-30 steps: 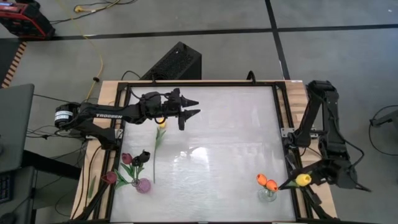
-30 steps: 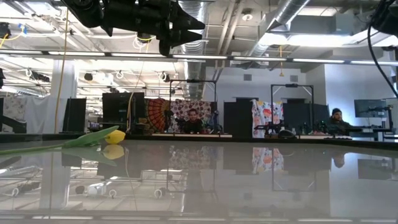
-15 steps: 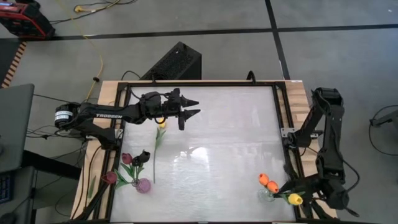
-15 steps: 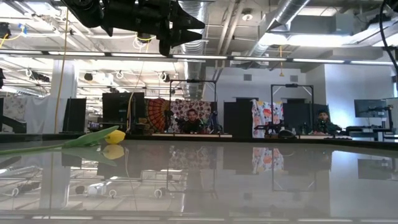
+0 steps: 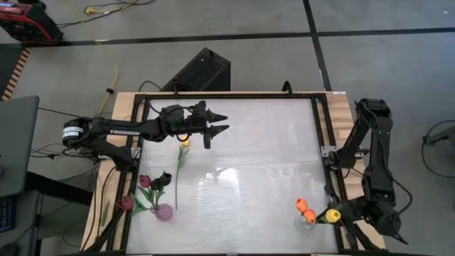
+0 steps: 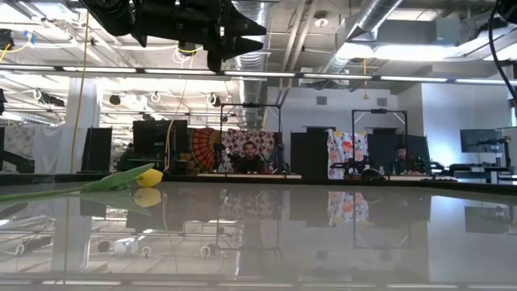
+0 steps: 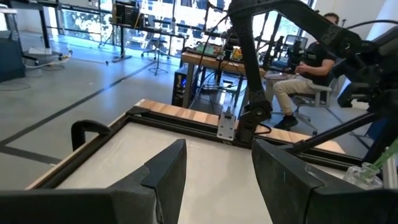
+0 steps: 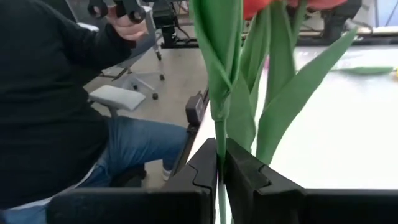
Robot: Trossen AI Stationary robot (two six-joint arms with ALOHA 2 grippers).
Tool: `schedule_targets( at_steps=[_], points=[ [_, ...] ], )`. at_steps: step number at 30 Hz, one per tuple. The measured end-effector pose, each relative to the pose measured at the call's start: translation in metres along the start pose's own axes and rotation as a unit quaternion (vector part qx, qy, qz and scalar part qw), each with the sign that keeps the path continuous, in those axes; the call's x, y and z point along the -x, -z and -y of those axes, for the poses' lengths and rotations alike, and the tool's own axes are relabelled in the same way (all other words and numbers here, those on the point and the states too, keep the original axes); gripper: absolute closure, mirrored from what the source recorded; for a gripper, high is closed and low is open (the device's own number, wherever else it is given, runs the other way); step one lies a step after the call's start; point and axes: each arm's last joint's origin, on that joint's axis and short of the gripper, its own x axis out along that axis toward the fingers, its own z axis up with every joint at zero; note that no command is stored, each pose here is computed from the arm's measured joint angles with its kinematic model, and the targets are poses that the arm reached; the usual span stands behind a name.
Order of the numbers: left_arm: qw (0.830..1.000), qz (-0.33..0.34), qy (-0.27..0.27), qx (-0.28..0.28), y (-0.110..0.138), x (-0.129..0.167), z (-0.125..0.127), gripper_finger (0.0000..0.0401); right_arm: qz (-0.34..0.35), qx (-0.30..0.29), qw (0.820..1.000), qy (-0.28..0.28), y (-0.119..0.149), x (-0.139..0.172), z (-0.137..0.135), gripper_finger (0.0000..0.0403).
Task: Sort flowers into vase by color
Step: Put the top yellow flower into the transparent flower vase
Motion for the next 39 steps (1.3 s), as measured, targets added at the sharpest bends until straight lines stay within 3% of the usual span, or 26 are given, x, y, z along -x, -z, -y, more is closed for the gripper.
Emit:
schedule_targets(
  at_steps=[11,21,25,30,34,39],
  points=[
    [1.000,-0.003,0.015,0.008,0.000,0.000,0.001,0.0230,-0.022,-0.006,1.000,-0.009,0.002,-0.002,0.001,0.0351],
    [1.000,-0.003,0.015,0.005,0.000,0.000,0.001,0.0230,-0.107,-0.077,0.991,-0.020,0.004,-0.014,0.011,0.0349],
    [1.000,-0.003,0.015,0.004,0.000,0.000,0.001,0.0230,-0.119,-0.100,0.987,-0.030,0.002,-0.013,0.013,0.0327],
    [1.000,0.000,0.011,0.004,0.000,0.000,0.001,0.0230,-0.127,-0.121,0.983,-0.058,-0.005,-0.008,0.015,0.0270],
    [1.000,0.004,0.011,0.004,-0.001,0.000,0.001,0.0230,-0.173,-0.157,0.967,-0.100,-0.007,-0.002,0.016,0.0229],
    [1.000,0.004,0.011,0.011,-0.001,0.000,0.001,0.0230,-0.249,-0.258,0.927,-0.110,-0.008,0.006,0.023,0.0217]
  ],
)
